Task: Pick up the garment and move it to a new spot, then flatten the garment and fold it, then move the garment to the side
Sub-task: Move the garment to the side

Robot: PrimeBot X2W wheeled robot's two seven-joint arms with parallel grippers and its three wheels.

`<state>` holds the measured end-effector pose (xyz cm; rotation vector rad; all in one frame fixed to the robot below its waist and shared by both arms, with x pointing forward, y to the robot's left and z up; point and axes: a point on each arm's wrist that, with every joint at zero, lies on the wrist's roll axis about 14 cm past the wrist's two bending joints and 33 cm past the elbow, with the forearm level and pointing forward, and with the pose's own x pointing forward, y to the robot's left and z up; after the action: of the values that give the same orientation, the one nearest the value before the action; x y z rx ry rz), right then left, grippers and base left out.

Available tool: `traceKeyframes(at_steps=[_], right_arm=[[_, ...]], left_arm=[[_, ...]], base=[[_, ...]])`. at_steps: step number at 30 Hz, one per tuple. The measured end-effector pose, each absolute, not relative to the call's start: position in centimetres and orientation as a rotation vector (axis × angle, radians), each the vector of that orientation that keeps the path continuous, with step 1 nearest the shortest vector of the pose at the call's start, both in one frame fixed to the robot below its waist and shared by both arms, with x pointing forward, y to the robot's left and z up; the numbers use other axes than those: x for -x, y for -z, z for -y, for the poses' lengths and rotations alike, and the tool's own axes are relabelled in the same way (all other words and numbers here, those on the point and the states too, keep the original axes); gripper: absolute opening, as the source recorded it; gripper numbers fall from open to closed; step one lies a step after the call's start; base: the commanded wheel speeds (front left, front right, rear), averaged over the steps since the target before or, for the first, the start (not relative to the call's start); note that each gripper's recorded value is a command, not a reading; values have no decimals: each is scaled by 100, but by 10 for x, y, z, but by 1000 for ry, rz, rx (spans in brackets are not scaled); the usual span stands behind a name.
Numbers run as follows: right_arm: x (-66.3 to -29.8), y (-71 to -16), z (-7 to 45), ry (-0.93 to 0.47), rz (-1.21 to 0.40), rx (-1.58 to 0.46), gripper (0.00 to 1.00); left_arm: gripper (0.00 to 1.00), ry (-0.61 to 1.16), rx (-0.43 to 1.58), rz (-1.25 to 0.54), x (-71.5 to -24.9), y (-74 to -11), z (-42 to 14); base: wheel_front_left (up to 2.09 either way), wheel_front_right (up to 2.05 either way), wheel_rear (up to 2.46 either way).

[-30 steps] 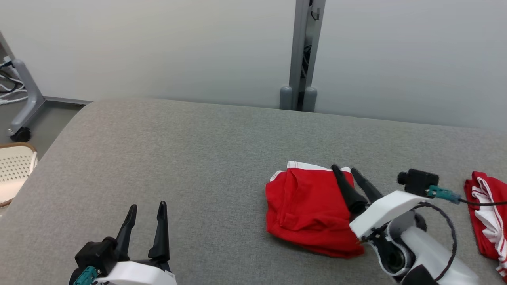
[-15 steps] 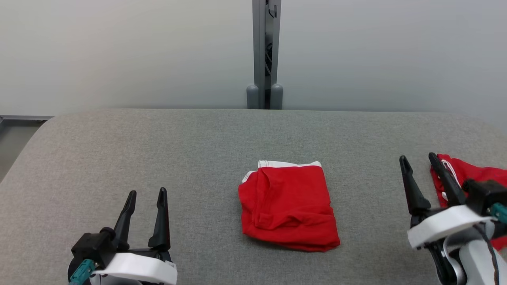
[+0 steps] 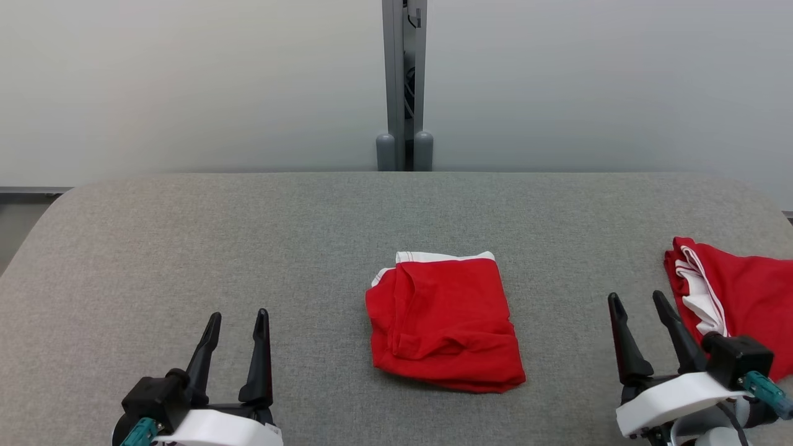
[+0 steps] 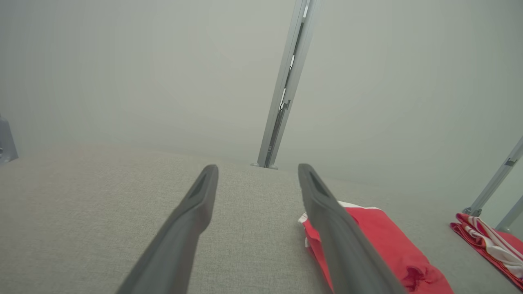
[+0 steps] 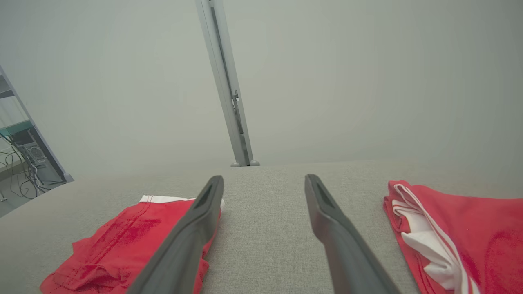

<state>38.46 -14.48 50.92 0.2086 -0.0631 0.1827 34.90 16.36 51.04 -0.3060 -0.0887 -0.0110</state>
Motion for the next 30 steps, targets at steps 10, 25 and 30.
traceKeyframes(at_steps=[10,25,30], right_arm=[[-398,-463,98,-322,-241,-455,100],[-422,-403,63,-469,-770,-663,100],[-421,-389,38,-522,-882,-709,100]], left_arm=[[100,-12,293,44,-345,-495,-170],[100,-77,262,-24,-353,-473,-189],[100,-132,254,-46,-346,-466,-205]], base=[[0,0,0],[0,0,0],[0,0,0]])
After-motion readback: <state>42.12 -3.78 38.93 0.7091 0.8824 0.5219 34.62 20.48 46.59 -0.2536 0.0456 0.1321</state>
